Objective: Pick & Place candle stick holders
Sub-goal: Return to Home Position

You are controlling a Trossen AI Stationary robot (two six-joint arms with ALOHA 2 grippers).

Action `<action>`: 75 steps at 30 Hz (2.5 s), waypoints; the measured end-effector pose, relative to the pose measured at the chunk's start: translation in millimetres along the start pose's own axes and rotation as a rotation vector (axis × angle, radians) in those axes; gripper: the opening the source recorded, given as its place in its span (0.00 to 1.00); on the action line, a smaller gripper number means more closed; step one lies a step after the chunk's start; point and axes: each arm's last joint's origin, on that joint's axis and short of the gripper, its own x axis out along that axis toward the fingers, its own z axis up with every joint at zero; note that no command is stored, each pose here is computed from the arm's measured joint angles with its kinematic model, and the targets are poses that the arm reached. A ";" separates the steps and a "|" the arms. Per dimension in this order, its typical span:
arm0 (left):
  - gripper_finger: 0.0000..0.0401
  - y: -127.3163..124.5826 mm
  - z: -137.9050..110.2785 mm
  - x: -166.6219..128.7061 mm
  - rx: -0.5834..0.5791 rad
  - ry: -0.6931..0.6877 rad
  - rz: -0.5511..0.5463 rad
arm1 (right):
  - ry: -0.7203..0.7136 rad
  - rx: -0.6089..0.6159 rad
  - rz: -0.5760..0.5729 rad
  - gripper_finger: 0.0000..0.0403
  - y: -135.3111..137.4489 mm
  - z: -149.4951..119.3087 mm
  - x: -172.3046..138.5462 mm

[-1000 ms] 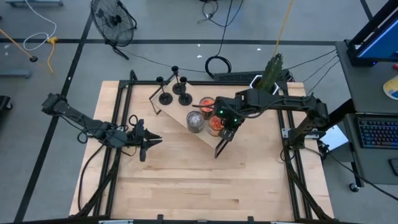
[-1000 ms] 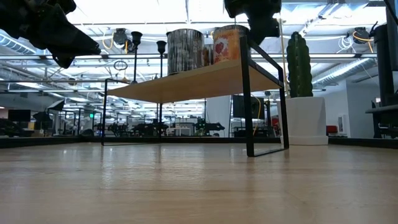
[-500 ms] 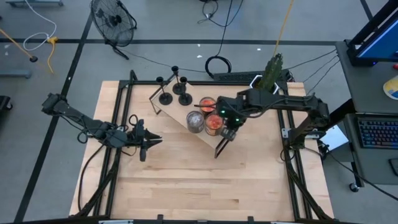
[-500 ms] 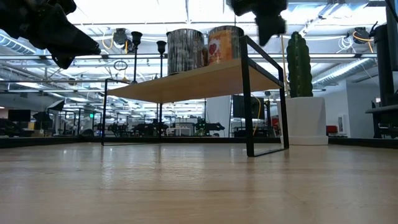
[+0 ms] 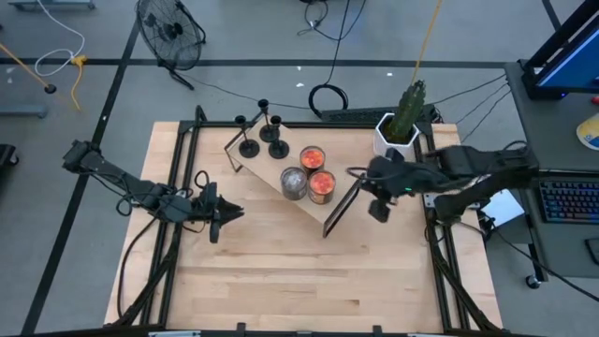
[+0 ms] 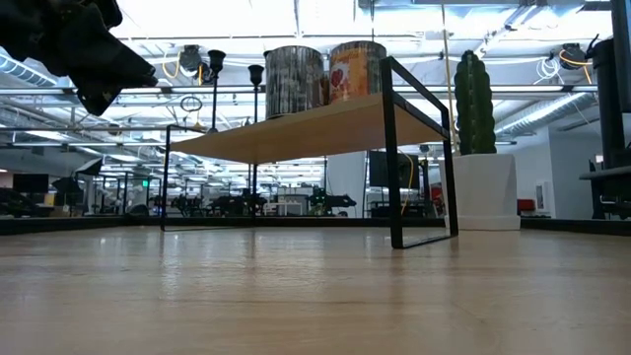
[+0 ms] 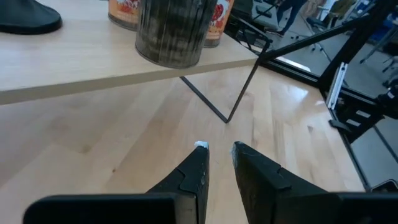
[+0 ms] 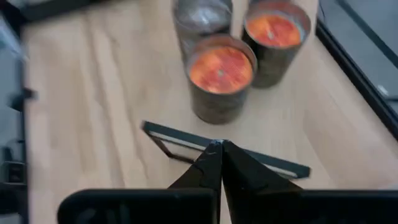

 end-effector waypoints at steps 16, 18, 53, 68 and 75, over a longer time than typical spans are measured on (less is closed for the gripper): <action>0.19 -0.5 -0.2 0.0 0.065 0.009 -0.018 | -0.188 0.095 0.397 0.02 -23.2 -104.3 7.9; 0.19 0.0 0.1 0.0 0.108 -0.002 0.002 | -0.213 0.128 0.430 0.02 -27.1 -113.6 12.0; 0.19 43.0 23.6 -23.2 0.192 -0.044 -0.064 | -0.390 0.133 0.554 0.02 -52.2 -146.2 4.6; 0.19 34.6 20.8 -26.4 0.282 -0.026 -0.194 | -0.452 0.076 0.562 0.02 -45.4 -140.3 10.2; 0.19 35.9 12.5 -25.6 0.300 -0.066 -0.165 | -0.472 0.088 0.596 0.02 -46.9 -161.3 35.1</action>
